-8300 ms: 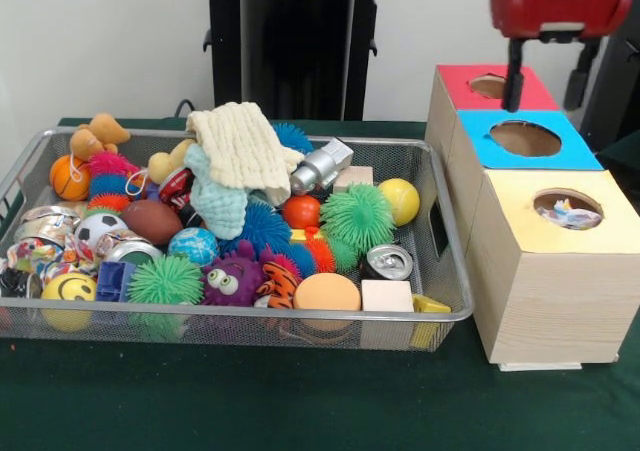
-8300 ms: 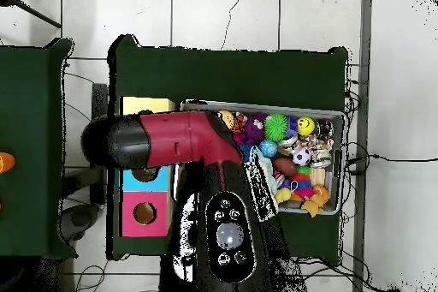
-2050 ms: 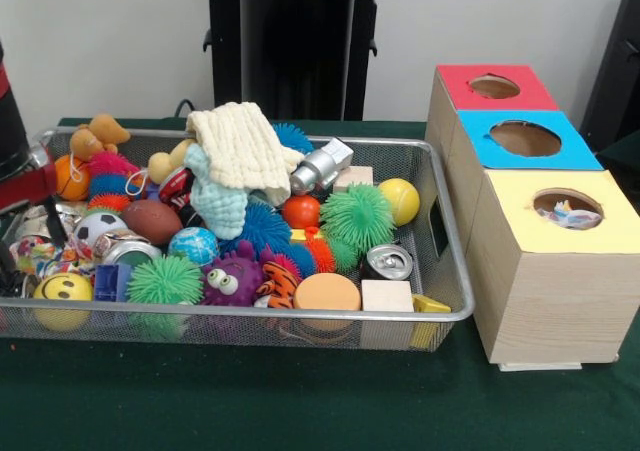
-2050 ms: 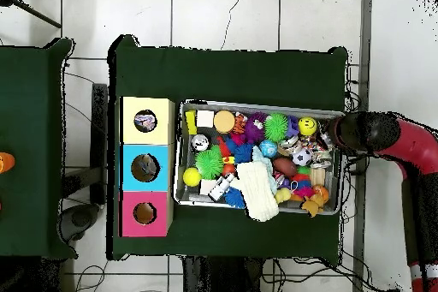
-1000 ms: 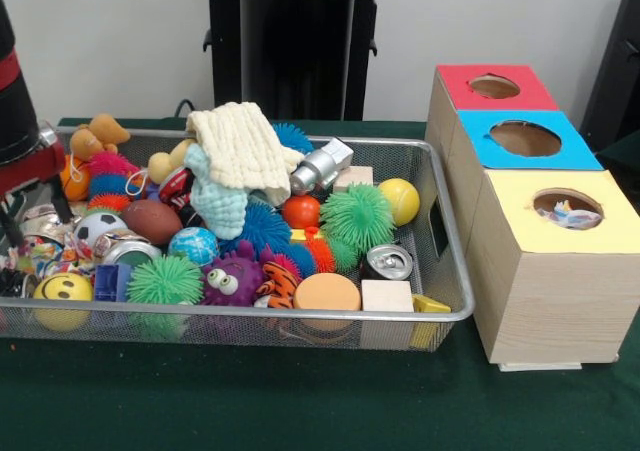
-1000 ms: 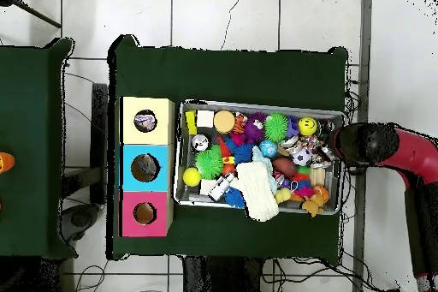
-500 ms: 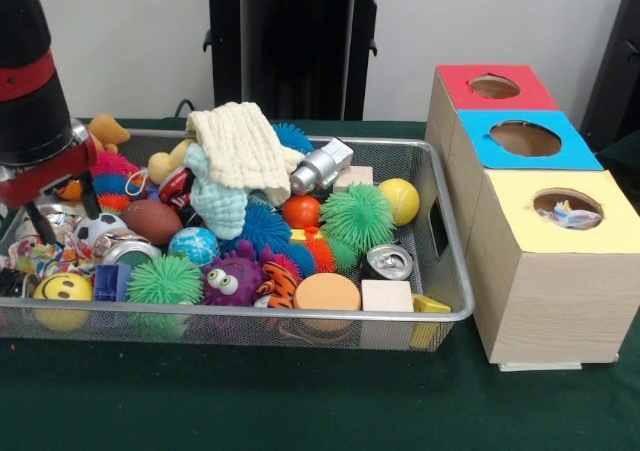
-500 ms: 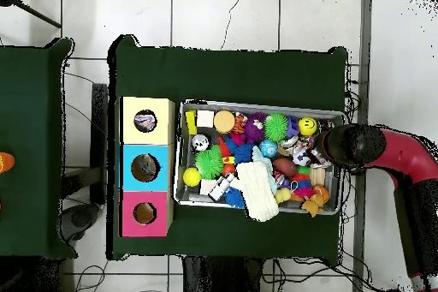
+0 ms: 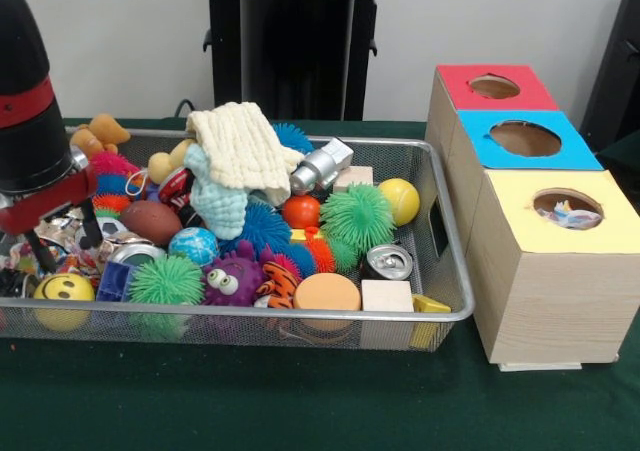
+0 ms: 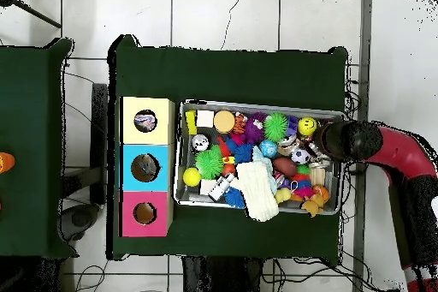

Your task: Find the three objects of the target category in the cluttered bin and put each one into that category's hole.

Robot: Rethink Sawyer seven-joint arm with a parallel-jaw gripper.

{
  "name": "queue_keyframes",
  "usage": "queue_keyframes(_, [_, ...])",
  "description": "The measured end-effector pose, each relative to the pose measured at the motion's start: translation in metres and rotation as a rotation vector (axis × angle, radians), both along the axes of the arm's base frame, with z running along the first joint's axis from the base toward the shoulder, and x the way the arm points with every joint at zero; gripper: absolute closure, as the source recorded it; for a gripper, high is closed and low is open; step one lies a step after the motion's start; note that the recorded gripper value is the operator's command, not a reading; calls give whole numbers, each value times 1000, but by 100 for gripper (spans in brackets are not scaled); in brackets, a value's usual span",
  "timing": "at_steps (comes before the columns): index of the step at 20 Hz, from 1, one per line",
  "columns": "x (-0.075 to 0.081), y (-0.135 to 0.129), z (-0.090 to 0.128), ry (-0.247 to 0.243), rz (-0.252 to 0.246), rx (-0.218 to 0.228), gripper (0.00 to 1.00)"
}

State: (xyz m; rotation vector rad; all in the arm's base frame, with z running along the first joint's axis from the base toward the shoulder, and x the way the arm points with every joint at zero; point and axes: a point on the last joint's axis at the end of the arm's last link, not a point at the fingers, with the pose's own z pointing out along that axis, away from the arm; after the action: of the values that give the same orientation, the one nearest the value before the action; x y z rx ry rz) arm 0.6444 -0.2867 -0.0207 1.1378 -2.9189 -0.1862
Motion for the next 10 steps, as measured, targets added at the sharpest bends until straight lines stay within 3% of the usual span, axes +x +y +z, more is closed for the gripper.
queue_keyframes(4, [6,-5,-3,-11,-11,-3,0])
queue_keyframes(10, [1,-11,-16,-13,0,-24,0])
